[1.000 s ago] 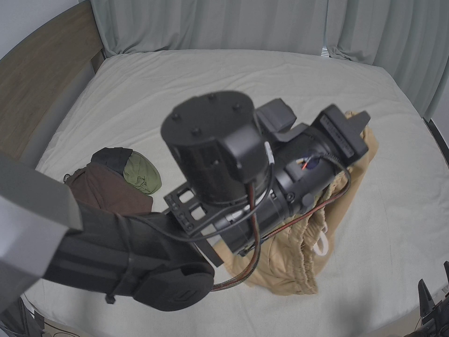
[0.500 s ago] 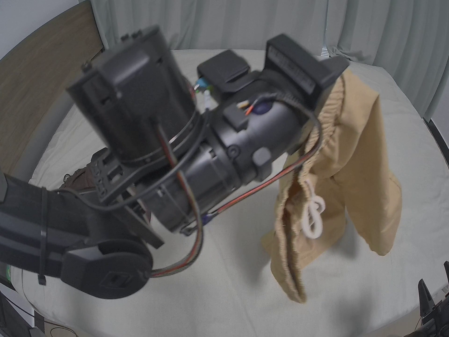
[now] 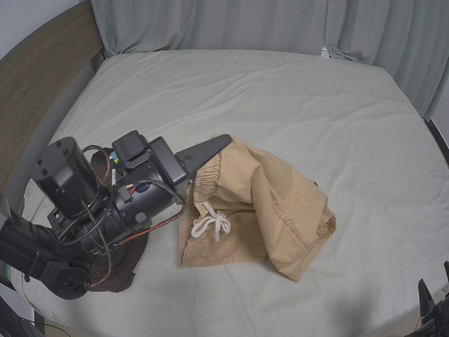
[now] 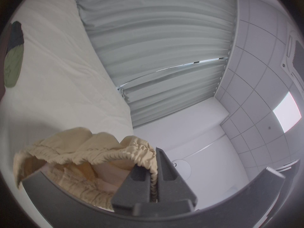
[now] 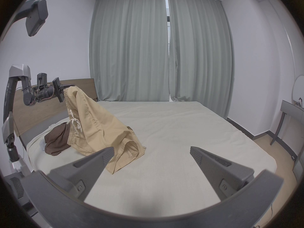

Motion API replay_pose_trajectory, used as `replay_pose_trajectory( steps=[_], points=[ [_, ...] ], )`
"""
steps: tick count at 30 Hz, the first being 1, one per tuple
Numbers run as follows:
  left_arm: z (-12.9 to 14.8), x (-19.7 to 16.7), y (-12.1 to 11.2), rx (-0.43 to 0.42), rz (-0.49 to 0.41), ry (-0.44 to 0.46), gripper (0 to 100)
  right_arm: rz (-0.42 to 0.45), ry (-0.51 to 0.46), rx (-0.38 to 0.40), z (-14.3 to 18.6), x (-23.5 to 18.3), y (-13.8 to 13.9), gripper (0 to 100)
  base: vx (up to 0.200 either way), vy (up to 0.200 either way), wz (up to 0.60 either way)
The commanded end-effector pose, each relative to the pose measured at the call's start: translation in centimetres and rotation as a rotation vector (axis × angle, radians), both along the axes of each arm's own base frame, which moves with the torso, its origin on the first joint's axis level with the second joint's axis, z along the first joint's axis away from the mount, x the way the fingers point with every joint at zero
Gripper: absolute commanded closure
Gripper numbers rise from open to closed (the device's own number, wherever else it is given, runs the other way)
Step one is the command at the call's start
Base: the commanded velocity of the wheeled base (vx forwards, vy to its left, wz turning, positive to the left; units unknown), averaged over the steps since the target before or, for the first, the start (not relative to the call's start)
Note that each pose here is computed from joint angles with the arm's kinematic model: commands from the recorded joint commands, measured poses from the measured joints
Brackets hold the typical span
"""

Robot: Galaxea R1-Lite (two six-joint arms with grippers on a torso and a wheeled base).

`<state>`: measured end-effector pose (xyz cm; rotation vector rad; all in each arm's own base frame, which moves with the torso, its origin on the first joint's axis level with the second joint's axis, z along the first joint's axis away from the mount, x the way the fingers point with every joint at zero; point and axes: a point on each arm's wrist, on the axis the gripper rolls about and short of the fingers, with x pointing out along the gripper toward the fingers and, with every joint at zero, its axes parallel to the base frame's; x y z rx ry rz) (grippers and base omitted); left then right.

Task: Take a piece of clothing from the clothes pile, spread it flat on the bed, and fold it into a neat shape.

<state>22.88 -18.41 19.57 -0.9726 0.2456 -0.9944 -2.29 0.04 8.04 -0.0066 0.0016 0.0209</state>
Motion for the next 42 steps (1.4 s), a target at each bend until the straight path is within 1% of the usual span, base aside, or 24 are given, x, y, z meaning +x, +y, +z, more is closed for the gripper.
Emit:
replay_pose_trajectory(
  steps=[1,3,4,6,7,14,16,17,19,21,22,29,31,35,38,42],
  points=[
    [-4.1,1.1,2.0,0.058,0.059,0.037,100,0.001,0.000,-0.001,-0.5,0.0,0.0,0,0.000,0.000,0.00],
    [-4.5,1.2,2.1,0.065,0.065,0.025,100,0.001,0.000,-0.001,-0.5,0.0,0.0,0,0.000,0.000,0.00],
    [-5.0,1.2,2.1,0.096,0.074,0.017,100,0.001,0.001,-0.001,-0.5,0.0,0.0,0,0.000,0.000,0.00],
    [-5.3,1.3,2.3,0.113,0.083,0.012,100,0.001,0.000,-0.001,-0.5,0.0,0.0,0,0.000,0.000,0.00],
    [-5.7,1.5,2.8,0.131,0.098,0.017,100,0.001,0.000,-0.001,-0.5,0.0,0.0,0,0.000,0.000,0.00],
    [-6.5,1.7,4.2,0.155,0.135,0.049,100,0.002,0.000,-0.001,-0.5,0.0,0.0,0,0.000,0.000,0.00],
    [-6.5,1.7,4.2,0.157,0.138,0.052,100,0.002,0.000,-0.001,-0.5,0.0,0.0,0,0.000,0.000,0.00],
    [-7.0,2.0,5.0,0.192,0.158,0.040,100,0.002,0.000,-0.001,-0.5,0.0,0.0,0,0.000,0.000,0.00],
    [-7.6,2.7,5.6,0.224,0.184,0.035,100,0.002,0.000,-0.001,-0.5,0.0,0.0,0,0.000,0.000,0.00],
    [-7.7,2.8,5.7,0.229,0.188,0.032,100,0.002,0.001,-0.001,-0.5,0.0,0.0,0,0.000,0.000,0.00],
    [-8.2,3.4,6.3,0.257,0.216,0.026,100,0.002,0.001,-0.001,-0.5,0.0,0.0,0,0.000,0.000,0.00],
    [-9.3,4.9,7.8,0.319,0.279,0.007,100,0.005,0.001,-0.004,-0.5,0.0,0.0,0,0.000,0.000,0.00],
    [-9.5,5.2,8.3,0.326,0.291,0.007,100,0.005,0.000,-0.006,-0.5,0.0,0.0,0,0.000,0.000,0.00],
    [-9.6,5.5,8.9,0.327,0.285,0.007,100,0.005,0.000,-0.007,-0.5,0.0,0.0,0,0.000,0.000,0.00],
    [-9.5,6.1,10.2,0.324,0.260,-0.004,100,0.004,0.000,-0.006,-0.5,0.0,0.0,0,0.000,0.000,0.00],
    [-9.4,6.5,11.0,0.322,0.283,-0.011,100,0.004,-0.002,-0.006,-0.5,0.0,0.0,0,0.000,0.000,0.00]
  ],
)
